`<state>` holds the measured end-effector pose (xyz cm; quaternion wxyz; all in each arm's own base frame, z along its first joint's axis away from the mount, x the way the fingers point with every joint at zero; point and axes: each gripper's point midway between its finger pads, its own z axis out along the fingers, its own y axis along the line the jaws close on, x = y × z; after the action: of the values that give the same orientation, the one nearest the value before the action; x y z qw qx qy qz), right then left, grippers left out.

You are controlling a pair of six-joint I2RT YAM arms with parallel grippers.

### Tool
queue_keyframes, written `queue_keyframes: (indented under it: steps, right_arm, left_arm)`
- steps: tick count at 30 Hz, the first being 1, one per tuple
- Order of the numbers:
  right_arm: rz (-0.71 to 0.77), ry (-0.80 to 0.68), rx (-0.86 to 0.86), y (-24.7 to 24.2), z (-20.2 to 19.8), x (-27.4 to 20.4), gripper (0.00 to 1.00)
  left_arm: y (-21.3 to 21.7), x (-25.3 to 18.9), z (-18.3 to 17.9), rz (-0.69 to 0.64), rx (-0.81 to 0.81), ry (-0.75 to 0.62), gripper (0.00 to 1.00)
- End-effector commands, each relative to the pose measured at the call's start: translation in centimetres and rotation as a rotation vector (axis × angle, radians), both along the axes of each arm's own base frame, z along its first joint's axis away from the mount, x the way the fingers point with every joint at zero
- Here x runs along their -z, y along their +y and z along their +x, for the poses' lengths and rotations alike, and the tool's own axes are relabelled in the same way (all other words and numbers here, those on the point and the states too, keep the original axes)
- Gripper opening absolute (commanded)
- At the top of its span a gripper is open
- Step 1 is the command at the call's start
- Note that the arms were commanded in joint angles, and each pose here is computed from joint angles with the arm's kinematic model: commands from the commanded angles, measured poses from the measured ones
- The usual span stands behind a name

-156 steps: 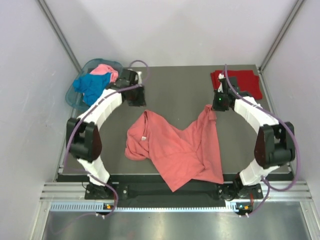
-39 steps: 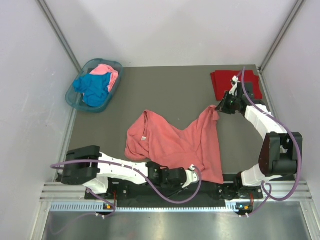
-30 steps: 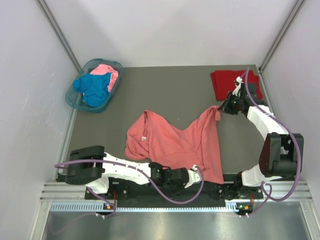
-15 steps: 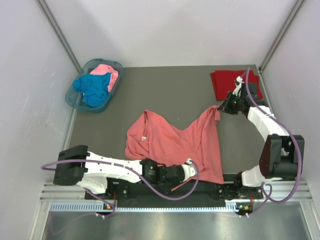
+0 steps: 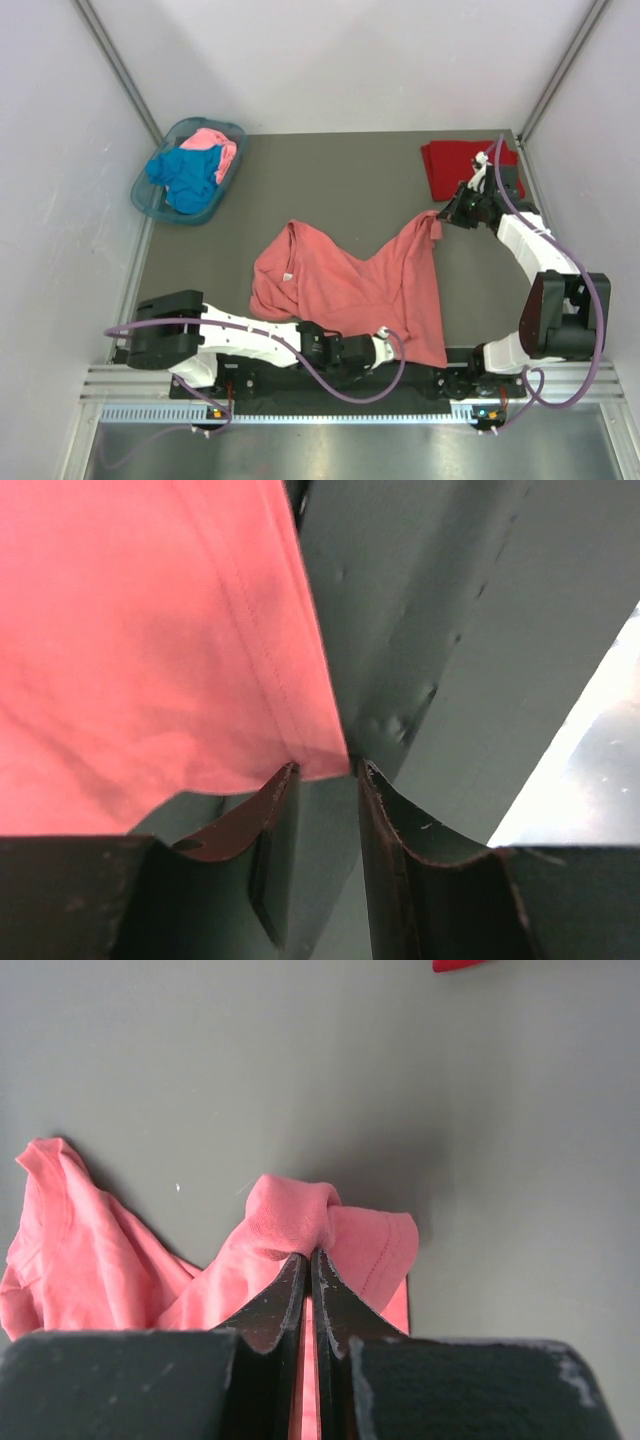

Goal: Fold and stack the t-shirts
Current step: Flatten the tshirt out

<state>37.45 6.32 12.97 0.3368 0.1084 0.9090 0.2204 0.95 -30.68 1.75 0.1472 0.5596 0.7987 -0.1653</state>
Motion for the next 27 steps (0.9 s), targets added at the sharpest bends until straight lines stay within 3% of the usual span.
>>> queue_keyframes:
  steps: [1, 5, 10, 15, 21, 25, 27]
  right_arm:
    - [0.007, -0.09, 0.001, -0.5, 0.7, -2.1, 0.0]
    - [0.011, -0.091, 0.002, -0.5, 0.7, -2.1, 0.0]
    - [0.015, -0.092, 0.003, -0.6, 0.7, -2.1, 0.0]
    - [0.019, -0.092, 0.003, -0.6, 0.7, -2.0, 0.0]
    - [-0.062, -0.043, 0.094, -2.7, 0.5, -2.1, 0.0]
    - [-0.14, -0.073, 0.178, -4.9, 0.6, -5.6, 0.0]
    - [-0.169, -0.101, 0.21, -5.6, 0.2, -7.9, 0.0]
  left_arm:
    - [-1.3, 0.6, 0.0, -0.029, 0.015, 0.006, 0.35]
    - [-1.4, 1.3, 0.0, -0.006, 0.013, 0.013, 0.31]
    - [-1.4, 1.0, 0.3, 0.012, 0.003, -0.003, 0.0]
    - [-1.1, -1.8, 3.4, -0.016, -0.107, -0.116, 0.0]
    - [3.7, -9.6, 13.8, -0.015, -0.505, -0.434, 0.0]
    - [8.5, -19.4, 22.5, -0.131, -0.868, -0.627, 0.0]
    - [11.0, -24.9, 25.3, -0.23, -1.014, -0.746, 0.0]
